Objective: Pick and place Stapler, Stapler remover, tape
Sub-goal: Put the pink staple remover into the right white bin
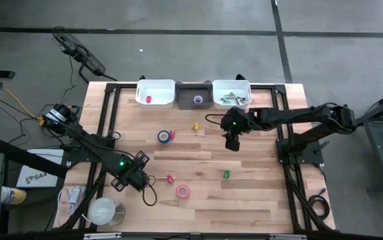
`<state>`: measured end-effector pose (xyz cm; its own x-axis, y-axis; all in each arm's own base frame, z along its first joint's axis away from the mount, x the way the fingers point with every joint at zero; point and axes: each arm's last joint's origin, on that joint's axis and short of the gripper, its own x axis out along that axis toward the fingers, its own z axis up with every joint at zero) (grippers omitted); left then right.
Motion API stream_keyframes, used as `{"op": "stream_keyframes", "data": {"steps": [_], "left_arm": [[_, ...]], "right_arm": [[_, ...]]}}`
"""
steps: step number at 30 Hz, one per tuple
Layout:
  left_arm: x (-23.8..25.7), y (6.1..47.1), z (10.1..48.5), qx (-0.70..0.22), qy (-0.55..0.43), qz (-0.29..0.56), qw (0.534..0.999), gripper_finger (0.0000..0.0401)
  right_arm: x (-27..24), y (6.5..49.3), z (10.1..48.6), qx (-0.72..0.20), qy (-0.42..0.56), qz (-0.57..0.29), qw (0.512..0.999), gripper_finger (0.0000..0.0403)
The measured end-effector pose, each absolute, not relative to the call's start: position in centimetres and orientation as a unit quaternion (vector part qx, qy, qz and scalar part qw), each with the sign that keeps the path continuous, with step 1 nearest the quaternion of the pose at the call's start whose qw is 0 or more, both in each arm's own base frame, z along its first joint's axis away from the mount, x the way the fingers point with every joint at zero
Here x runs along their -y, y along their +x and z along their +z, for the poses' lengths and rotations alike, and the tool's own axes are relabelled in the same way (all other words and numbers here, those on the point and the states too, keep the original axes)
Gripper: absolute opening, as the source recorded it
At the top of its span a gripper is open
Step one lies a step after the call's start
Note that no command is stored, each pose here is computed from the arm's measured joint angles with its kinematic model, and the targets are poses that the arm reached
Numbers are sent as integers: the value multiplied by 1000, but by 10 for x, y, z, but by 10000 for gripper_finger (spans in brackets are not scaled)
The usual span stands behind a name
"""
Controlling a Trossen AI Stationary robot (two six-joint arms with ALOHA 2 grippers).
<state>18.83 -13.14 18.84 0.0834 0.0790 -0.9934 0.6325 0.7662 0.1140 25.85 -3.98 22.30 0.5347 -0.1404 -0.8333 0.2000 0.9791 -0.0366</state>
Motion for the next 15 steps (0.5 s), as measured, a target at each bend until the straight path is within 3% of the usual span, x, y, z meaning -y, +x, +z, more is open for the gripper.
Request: {"op": "stream_keyframes", "data": {"steps": [4, 15], "left_arm": [[126, 180, 176, -675, 248, -187, 669, 247], [129, 183, 175, -662, 228, -178, 691, 247]], "right_arm": [[36, 259, 223, -472, 28, -91, 877, 181], [36, 260, 223, -469, 26, -98, 877, 181]]}}
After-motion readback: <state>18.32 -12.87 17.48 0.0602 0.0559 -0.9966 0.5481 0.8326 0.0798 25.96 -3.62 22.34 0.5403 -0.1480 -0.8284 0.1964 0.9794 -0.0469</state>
